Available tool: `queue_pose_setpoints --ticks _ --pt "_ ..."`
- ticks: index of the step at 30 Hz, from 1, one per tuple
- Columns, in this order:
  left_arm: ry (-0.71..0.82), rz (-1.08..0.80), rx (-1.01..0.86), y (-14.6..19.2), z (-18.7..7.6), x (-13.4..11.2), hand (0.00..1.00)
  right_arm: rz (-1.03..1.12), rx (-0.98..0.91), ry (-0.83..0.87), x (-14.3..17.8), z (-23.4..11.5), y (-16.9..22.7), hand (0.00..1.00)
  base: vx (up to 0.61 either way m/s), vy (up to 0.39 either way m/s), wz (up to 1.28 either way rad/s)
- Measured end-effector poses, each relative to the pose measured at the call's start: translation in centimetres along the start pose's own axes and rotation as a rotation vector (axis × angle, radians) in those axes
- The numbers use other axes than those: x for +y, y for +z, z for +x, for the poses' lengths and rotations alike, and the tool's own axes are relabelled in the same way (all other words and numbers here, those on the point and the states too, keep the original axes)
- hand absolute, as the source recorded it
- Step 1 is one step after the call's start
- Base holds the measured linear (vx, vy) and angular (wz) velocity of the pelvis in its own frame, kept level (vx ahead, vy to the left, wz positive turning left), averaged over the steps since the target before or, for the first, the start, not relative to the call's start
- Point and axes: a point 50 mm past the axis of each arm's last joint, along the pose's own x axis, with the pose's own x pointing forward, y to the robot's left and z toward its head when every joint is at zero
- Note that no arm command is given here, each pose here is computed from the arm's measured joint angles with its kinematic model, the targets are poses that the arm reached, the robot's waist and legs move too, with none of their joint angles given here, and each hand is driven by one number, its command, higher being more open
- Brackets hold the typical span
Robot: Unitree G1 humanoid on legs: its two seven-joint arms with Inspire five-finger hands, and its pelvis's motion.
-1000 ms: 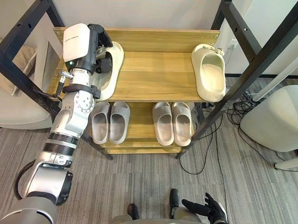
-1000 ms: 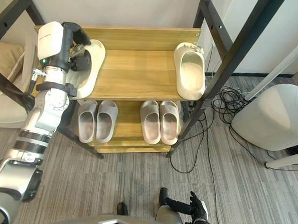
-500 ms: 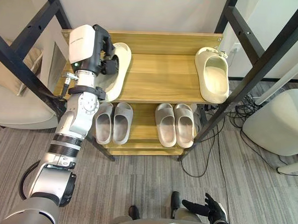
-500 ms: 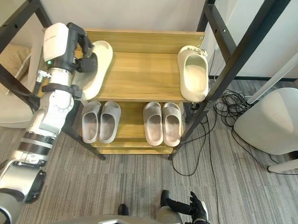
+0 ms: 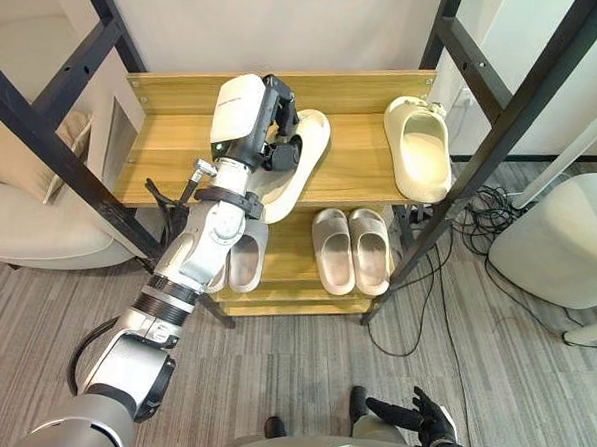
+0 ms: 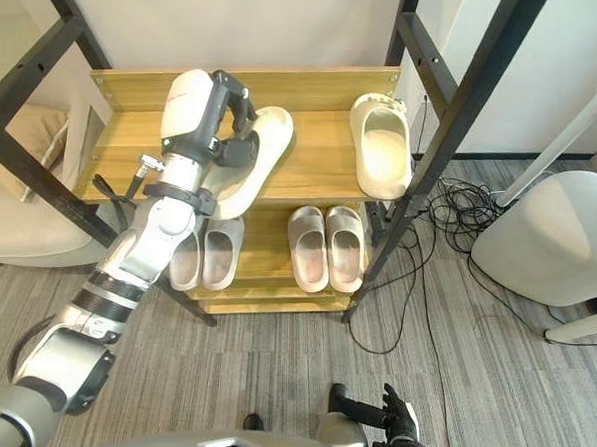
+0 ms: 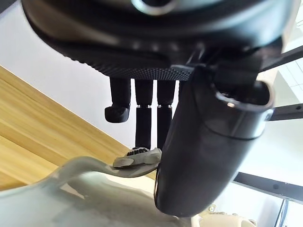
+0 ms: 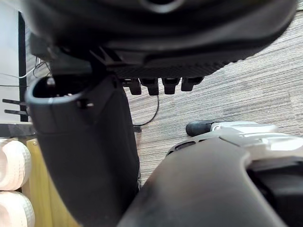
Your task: Organize the slippers on the shoe rack
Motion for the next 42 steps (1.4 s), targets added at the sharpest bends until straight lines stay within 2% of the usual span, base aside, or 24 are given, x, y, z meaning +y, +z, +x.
queue_pose_setpoints --ticks 9,20,21,42 --pt "0.009 0.006 0.068 -0.9 1.3 -0.7 0.0 0.045 -0.02 -0.027 -0.5 0.2 0.6 1.0 -0.01 0.004 -0.2" --pt "0.064 0.005 0.093 -0.6 2.7 -0.3 0.0 0.064 -0.037 -0.046 -0.6 0.2 0.8 1.0 -0.01 -0.012 -0.14" --pt "0.066 0.006 0.092 -0.6 2.8 -0.2 1.0 0.072 -0.038 -0.047 -0.6 0.2 0.8 1.0 0.0 0.0 0.0" --pt "0.065 -0.018 0.089 0.2 3.6 -0.7 1.0 0.094 -0.042 -0.055 -0.8 0.1 0.8 1.0 0.0 -0.001 0.02"
